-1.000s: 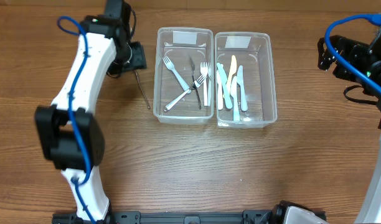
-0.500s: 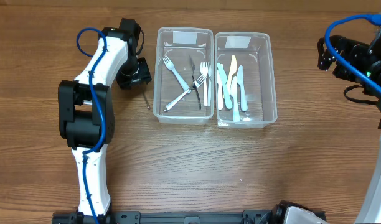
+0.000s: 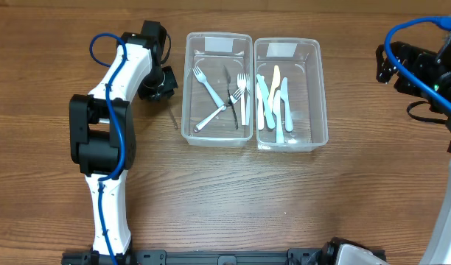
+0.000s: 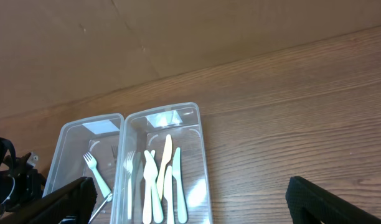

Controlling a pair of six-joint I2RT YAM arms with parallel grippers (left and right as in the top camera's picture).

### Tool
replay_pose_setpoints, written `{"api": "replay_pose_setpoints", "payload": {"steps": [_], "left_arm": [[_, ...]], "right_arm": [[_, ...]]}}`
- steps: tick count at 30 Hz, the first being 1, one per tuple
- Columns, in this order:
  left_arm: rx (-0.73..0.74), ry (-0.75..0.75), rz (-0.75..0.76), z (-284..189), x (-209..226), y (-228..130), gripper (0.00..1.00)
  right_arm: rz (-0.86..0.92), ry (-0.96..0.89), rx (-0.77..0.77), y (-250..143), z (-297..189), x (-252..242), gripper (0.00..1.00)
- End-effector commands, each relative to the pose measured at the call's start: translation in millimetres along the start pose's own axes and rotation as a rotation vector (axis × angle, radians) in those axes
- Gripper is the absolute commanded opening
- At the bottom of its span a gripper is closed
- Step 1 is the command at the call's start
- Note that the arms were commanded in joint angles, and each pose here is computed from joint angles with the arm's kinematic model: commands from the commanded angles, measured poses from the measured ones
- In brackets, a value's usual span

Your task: Pack container

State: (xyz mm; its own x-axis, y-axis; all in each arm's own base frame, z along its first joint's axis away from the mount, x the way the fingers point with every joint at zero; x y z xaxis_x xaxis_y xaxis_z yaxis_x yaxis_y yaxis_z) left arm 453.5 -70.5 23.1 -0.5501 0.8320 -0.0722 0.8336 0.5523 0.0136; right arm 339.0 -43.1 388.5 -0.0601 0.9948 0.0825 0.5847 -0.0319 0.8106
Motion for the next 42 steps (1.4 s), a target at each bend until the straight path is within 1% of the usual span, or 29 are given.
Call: {"api": "replay_pose_setpoints", "payload": {"steps": [1, 8, 9, 10, 11, 12, 14, 19, 22, 25, 28, 30, 31, 33, 35, 36, 39, 42], "left_arm": [[-0.002, 0.043, -0.013, 15, 4, 1, 0.27], [0.06, 0.068, -0.015, 39, 8, -8, 0.29], [0.071, 0.071, -0.015, 41, 9, -9, 0.24], [0.079, 0.071, -0.016, 43, 9, -11, 0.17], [0.082, 0.074, -0.016, 43, 10, -12, 0.06], [0.084, 0.076, -0.016, 43, 10, -12, 0.04], [0.083, 0.075, -0.003, 41, 10, -12, 0.04], [0.089, 0.078, 0.086, 33, 13, -13, 0.04], [0.09, 0.077, 0.088, 11, 19, -14, 0.03], [0.034, 0.048, 0.109, -21, 16, -10, 0.04], [-0.082, -0.035, 0.148, -78, 5, -6, 0.04], [-0.146, -0.083, 0.169, -112, 0, -7, 0.04], [-0.196, -0.12, 0.193, -137, -3, -10, 0.04], [-0.277, -0.183, 0.234, -177, -10, -18, 0.04], [-0.357, -0.25, 0.313, -217, -20, -36, 0.04], [-0.384, -0.271, 0.35, -230, -24, -44, 0.04], [-0.424, -0.322, 0.443, -249, -44, -69, 0.04], [-0.415, -0.341, 0.493, -243, -64, -84, 0.04]], "right_arm": [[-0.004, -0.014, -0.025, 6, -6, -1, 1.0], [-0.004, -0.014, -0.025, 6, -6, -1, 1.0], [-0.004, -0.014, -0.025, 6, -6, -1, 1.0], [-0.004, -0.014, -0.025, 6, -6, -1, 1.0], [-0.004, -0.014, -0.025, 6, -6, -1, 1.0], [-0.004, -0.014, -0.025, 6, -6, -1, 1.0], [-0.004, -0.014, -0.025, 6, -6, -1, 1.0], [-0.004, -0.014, -0.025, 6, -6, -1, 1.0], [-0.004, -0.014, -0.025, 6, -6, -1, 1.0], [-0.004, -0.014, -0.025, 6, -6, -1, 1.0], [-0.004, -0.014, -0.025, 6, -6, -1, 1.0], [-0.004, -0.014, -0.025, 6, -6, -1, 1.0], [-0.004, -0.014, -0.025, 6, -6, -1, 1.0], [-0.004, -0.014, -0.025, 6, -6, -1, 1.0], [-0.004, -0.014, -0.025, 6, -6, -1, 1.0], [-0.004, -0.014, -0.025, 6, -6, -1, 1.0], [-0.004, -0.014, -0.025, 6, -6, -1, 1.0], [-0.004, -0.014, -0.025, 6, -6, -1, 1.0]]}}
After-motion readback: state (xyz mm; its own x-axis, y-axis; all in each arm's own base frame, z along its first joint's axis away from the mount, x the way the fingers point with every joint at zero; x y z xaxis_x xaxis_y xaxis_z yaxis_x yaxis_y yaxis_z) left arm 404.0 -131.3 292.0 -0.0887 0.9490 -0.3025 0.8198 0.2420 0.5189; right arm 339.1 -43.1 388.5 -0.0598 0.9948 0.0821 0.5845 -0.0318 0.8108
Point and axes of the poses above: each gripper's point midway between its finger pads, its own z axis out along the fingers, its own x axis along the line the jaws close on, y = z × x, the point moved 1 cm from there along -z, back along the fingers, and after that the axes turned 12 degrees about -z, right-handed, at the moved point
